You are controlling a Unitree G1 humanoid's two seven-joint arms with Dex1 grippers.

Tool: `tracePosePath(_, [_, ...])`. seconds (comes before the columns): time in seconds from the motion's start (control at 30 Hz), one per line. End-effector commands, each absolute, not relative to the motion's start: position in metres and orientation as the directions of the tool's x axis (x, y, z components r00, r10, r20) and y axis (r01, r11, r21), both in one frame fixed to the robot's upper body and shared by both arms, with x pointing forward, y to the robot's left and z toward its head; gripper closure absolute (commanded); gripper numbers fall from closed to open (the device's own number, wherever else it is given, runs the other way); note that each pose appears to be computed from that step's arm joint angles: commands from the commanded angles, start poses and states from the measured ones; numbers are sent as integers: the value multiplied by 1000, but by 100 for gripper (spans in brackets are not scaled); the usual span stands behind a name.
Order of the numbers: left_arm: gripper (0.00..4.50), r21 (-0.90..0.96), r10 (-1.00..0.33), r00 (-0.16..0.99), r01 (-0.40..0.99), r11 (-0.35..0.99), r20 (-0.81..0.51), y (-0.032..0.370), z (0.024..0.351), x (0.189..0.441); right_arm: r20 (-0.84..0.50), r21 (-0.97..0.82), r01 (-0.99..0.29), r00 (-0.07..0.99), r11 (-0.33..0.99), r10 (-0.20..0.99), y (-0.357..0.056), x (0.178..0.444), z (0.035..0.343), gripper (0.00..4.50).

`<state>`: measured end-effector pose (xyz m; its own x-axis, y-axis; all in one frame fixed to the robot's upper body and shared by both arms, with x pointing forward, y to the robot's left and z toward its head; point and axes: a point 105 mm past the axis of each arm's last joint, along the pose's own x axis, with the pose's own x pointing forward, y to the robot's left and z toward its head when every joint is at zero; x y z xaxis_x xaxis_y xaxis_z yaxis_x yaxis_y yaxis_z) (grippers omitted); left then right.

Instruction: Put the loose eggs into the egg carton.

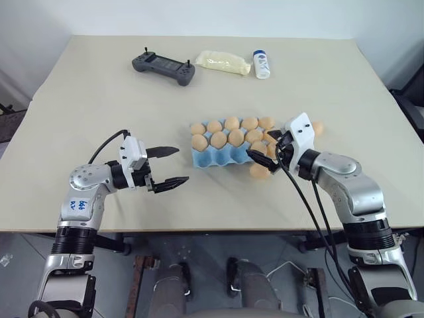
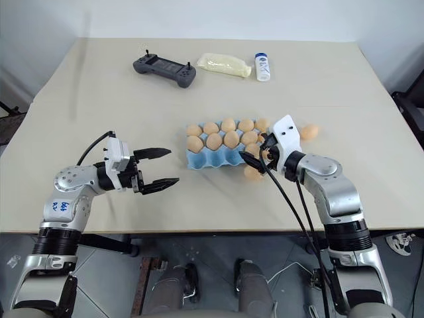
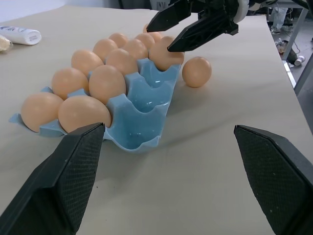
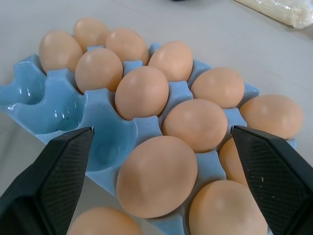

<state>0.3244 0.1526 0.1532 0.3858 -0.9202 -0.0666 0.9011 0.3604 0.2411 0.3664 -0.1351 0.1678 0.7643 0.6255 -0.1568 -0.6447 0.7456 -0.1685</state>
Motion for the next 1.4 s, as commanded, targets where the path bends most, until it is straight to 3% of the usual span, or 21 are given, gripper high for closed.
tracePosePath(0.03, [0,280,-924,382,891,358,-33,153,166,322,-90,-209,-662,746,720,660,-128,361,190,2])
tracePosePath(0.17, [0,281,-926,376,892,354,-29,151,167,325,-69,-238,-642,760,729,646,-139,359,202,2])
tracePosePath(0.27, [0,281,-926,377,891,356,-24,150,167,327,-78,-284,-613,782,738,619,-168,348,206,2])
tracePosePath(0.53, [0,276,-927,376,892,358,-13,150,166,328,-223,-335,-569,822,751,524,-246,303,196,2])
tracePosePath(0.7, [0,273,-929,370,895,352,-14,149,164,328,-312,-302,-572,815,763,488,-267,272,188,2])
tracePosePath(0.83, [0,272,-931,364,897,348,-11,148,164,330,-343,-263,-581,802,770,489,-263,257,182,2])
tracePosePath(1.1, [0,274,-937,350,902,333,-12,146,166,332,-344,-179,-648,746,740,570,-225,257,172,2])
tracePosePath(1.4, [0,260,-942,336,911,319,-23,147,163,328,-313,-86,-715,681,694,663,-166,292,142,2])
